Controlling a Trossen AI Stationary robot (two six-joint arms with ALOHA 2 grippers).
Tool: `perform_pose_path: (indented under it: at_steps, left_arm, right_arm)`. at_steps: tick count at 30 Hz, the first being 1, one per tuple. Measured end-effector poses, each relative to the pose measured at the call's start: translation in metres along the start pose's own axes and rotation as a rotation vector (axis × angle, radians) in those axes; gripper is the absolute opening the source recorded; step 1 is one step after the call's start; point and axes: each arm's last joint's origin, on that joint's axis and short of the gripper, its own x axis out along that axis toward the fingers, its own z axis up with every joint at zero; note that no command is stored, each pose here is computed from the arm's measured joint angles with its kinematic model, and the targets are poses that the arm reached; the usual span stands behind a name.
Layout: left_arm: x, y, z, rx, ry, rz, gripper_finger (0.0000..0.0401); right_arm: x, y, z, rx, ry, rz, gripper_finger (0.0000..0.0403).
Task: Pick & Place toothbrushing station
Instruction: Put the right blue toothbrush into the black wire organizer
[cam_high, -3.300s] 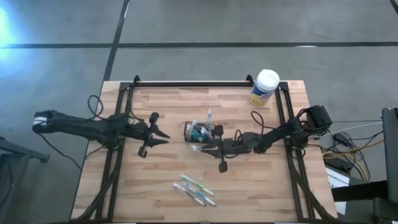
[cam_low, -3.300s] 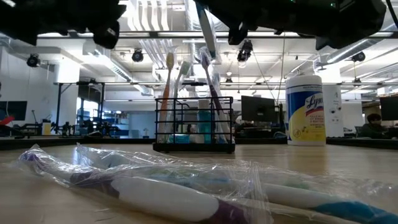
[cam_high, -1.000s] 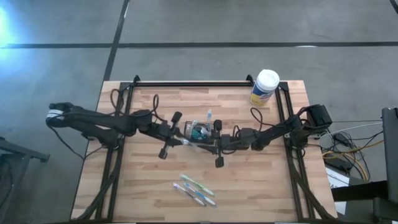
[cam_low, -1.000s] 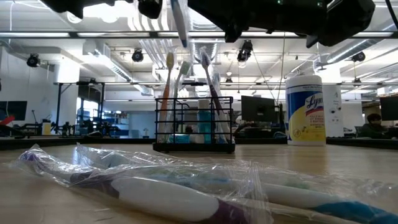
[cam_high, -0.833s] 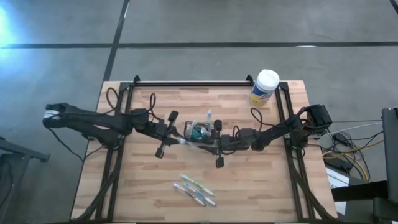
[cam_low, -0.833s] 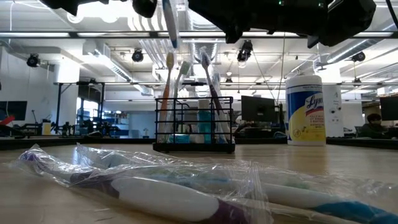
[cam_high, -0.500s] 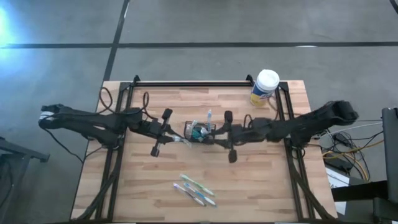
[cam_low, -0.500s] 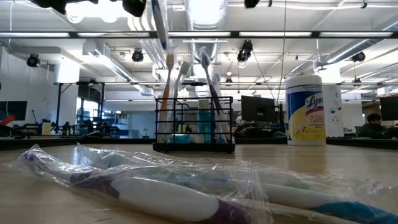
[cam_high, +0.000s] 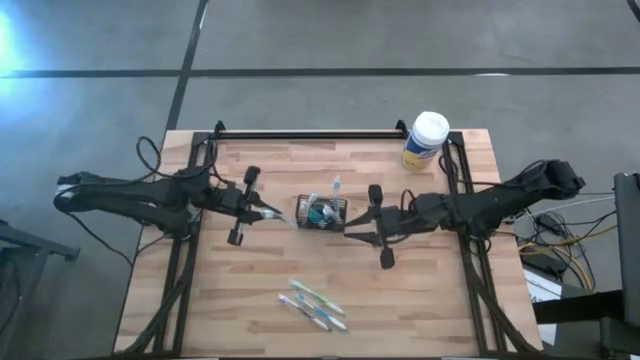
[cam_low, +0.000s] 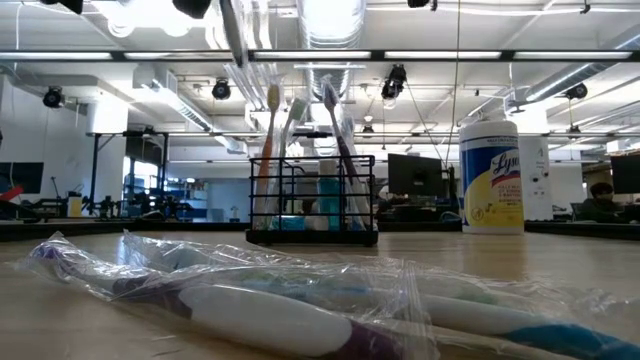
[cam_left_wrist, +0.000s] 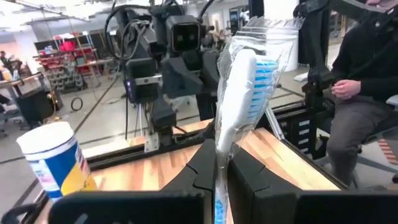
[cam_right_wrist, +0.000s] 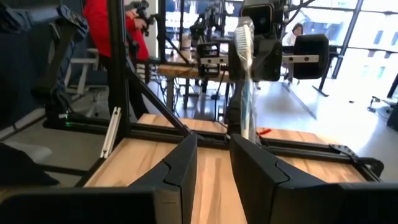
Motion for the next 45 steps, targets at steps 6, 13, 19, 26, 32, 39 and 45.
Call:
perform_pose_path:
  at_steps: [6,13,19,26,32,39,45]
  left_arm:
    - [-0.015,0.002,0.002,-0.004,0.025,0.027,0.002]
    - [-0.024,0.005,0.003,0.01,0.043,0.063,0.0016]
    - [-0.024,0.01,0.001,0.042,0.062,0.127,0.0016]
    - [-0.019,0.017,-0.013,0.078,0.09,0.176,0.0016]
    - [-0.016,0.028,-0.033,0.073,0.069,0.264,0.0016]
    - [-0.009,0.044,-0.058,-0.008,0.088,0.272,0.0016]
    - [0.002,0.052,-0.069,-0.022,0.101,0.253,0.0016]
  right_arm:
    - [-0.01,-0.001,-0.017,-0.001,-0.043,-0.002,0.0088]
    - [-0.022,-0.002,-0.038,0.007,0.0,-0.036,0.0073]
    - [-0.028,-0.002,-0.065,-0.013,-0.07,-0.035,0.0069]
    - [-0.044,-0.003,-0.105,-0.001,-0.148,-0.038,0.0068]
    - [-0.045,-0.002,-0.123,0.01,-0.163,-0.039,0.0068]
    - [-0.032,-0.001,-0.135,-0.009,-0.108,-0.04,0.0065]
    - [-0.024,0.0,-0.136,-0.015,-0.1,-0.04,0.0063]
